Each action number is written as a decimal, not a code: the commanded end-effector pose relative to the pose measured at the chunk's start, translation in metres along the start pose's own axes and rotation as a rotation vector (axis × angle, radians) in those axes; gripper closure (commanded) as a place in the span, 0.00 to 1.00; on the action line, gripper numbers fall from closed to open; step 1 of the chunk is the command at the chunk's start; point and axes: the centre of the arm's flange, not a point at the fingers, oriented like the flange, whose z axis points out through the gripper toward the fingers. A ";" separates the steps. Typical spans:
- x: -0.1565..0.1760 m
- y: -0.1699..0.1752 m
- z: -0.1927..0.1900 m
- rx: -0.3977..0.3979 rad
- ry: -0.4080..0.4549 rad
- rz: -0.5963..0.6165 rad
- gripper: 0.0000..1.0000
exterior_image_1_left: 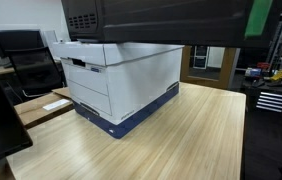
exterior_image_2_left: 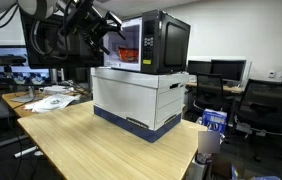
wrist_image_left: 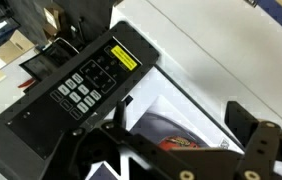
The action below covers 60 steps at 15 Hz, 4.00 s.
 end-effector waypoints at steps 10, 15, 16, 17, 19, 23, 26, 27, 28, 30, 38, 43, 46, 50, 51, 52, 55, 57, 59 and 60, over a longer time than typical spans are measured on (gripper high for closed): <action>0.019 0.043 -0.045 0.136 -0.358 -0.019 0.00; 0.047 0.081 -0.059 0.191 -0.481 -0.029 0.00; 0.051 0.087 -0.059 0.203 -0.510 -0.036 0.00; 0.054 0.094 -0.059 0.221 -0.536 -0.051 0.00; 0.059 0.108 -0.060 0.254 -0.583 -0.078 0.00; 0.067 0.131 -0.060 0.321 -0.659 -0.093 0.00; 0.071 0.145 -0.060 0.425 -0.693 -0.092 0.00; 0.072 0.148 -0.060 0.457 -0.704 -0.089 0.00; 0.073 0.151 -0.060 0.492 -0.708 -0.088 0.00; 0.072 0.156 -0.057 0.553 -0.697 -0.036 0.00; 0.055 0.151 -0.032 0.706 -0.675 0.181 0.00; 0.051 0.130 -0.014 0.633 -0.677 0.409 0.00; 0.052 0.124 -0.005 0.593 -0.656 0.522 0.00; 0.050 0.116 0.006 0.505 -0.679 0.645 0.00; 0.050 0.114 0.008 0.487 -0.695 0.672 0.00; 0.050 0.113 0.011 0.469 -0.710 0.703 0.00; 0.050 0.110 0.017 0.423 -0.746 0.799 0.00; 0.051 0.111 0.020 0.377 -0.759 0.876 0.00; 0.054 0.114 0.023 0.341 -0.760 0.952 0.00; 0.055 0.114 0.021 0.342 -0.776 0.953 0.00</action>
